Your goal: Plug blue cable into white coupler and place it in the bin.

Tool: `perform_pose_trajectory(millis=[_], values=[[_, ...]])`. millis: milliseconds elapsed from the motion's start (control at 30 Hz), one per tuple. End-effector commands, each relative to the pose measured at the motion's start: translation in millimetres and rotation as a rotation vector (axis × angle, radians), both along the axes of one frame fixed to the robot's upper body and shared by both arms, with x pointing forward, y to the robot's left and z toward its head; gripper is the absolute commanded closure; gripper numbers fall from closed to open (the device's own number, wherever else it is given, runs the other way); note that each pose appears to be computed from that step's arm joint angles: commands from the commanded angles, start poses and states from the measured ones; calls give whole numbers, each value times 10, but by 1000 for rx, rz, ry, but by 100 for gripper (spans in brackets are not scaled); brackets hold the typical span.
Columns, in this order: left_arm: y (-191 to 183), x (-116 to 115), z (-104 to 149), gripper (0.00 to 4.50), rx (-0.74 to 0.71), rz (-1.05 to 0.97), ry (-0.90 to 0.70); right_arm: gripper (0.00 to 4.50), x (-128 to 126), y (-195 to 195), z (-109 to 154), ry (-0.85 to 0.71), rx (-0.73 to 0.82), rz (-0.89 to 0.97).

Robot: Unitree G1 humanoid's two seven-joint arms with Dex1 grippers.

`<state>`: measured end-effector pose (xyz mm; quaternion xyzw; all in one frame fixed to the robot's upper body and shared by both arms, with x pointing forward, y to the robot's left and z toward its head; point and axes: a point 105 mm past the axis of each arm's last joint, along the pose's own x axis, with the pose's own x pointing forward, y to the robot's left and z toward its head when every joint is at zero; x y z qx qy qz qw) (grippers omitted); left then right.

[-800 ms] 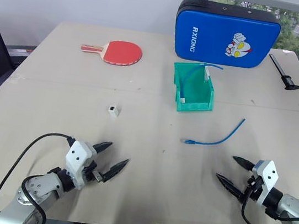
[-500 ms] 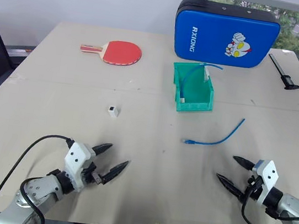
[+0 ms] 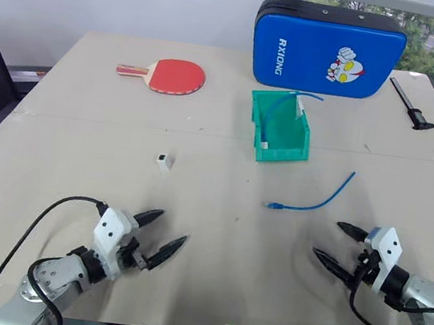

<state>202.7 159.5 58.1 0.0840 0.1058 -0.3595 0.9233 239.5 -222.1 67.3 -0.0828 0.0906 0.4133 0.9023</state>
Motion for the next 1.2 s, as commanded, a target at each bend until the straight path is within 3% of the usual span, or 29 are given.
perform_pose_trajectory(millis=[33, 233, 500, 533, 600, 800, 833, 1167, 1200], values=[[-28, 19, 250, 6, -23, -124, -57, 0, 95, 163, 202, -70, -27, 77], [-59, 18, 638, 6, -18, -402, -48, 0, 357, 569, 257, -60, -153, 251], [-1, 57, 847, 6, 76, -543, -32, 0, 621, 839, 232, 3, -241, 357], [9, 68, 867, 0, 83, -546, -34, 57, 629, 857, 241, 2, -240, 372], [24, 83, 893, 0, 97, -547, -38, 125, 632, 878, 243, 7, -244, 393], [76, 93, 904, 0, 135, -538, -35, 427, 637, 975, 251, 6, -247, 442], [80, 91, 896, 0, 136, -536, -33, 444, 639, 1016, 254, 2, -243, 454], [148, 123, 815, 0, 152, -519, -7, 444, 751, 1536, 296, -47, -250, 572], [164, 139, 802, 0, 150, -511, -5, 412, 769, 1583, 295, -56, -253, 577]])
